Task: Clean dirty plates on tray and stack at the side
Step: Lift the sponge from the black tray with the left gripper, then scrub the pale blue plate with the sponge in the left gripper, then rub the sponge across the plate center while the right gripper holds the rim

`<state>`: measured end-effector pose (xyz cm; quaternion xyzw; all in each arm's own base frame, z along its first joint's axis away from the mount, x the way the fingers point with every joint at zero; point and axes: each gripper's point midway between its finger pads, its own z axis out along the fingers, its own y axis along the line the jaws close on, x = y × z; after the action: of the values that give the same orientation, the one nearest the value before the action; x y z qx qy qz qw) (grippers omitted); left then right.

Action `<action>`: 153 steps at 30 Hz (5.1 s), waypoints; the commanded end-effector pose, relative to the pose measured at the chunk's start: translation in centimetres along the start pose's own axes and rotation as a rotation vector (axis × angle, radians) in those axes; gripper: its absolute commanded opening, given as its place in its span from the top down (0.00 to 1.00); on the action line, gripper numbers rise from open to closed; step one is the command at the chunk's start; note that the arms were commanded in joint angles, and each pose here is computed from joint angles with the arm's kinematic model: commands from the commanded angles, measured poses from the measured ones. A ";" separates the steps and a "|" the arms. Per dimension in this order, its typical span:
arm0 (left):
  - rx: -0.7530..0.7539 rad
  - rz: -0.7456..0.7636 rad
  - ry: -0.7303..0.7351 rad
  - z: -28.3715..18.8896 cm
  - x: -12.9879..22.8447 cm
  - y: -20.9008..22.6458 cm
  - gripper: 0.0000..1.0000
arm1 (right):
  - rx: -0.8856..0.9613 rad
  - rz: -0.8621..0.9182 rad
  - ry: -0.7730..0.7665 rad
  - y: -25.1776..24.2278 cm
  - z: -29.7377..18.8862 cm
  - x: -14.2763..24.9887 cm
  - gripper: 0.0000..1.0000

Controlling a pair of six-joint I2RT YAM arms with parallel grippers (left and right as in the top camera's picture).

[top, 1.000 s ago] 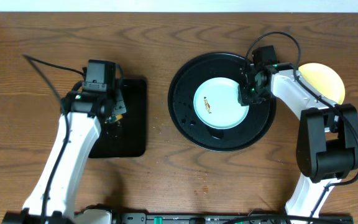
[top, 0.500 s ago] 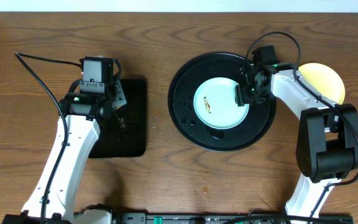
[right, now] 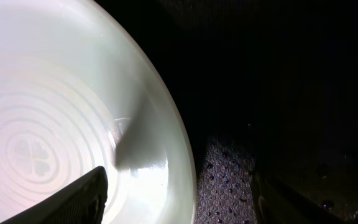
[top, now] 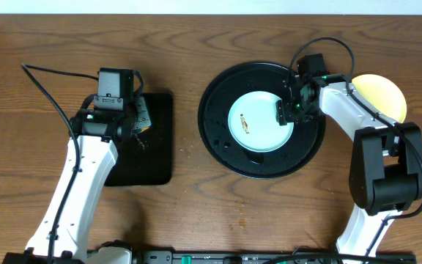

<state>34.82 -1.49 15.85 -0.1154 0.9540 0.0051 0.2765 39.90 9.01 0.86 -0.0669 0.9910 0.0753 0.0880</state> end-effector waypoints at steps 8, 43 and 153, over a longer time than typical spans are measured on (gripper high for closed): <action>-0.030 0.036 -0.006 0.6 -0.3 0.3 0.93 | -0.005 0.000 0.008 0.2 0.2 0.3 0.27; 0.247 -0.017 0.079 2.8 0.0 -5.2 0.93 | -0.005 0.000 0.008 0.2 0.2 0.3 0.27; 0.760 0.231 0.422 8.5 6.4 -28.4 0.92 | -0.024 0.181 0.002 0.5 0.3 0.2 0.96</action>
<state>40.47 -29.84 7.61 0.1097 0.9335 -0.3223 0.1126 39.94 9.62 0.87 0.0228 0.9914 0.0998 0.0813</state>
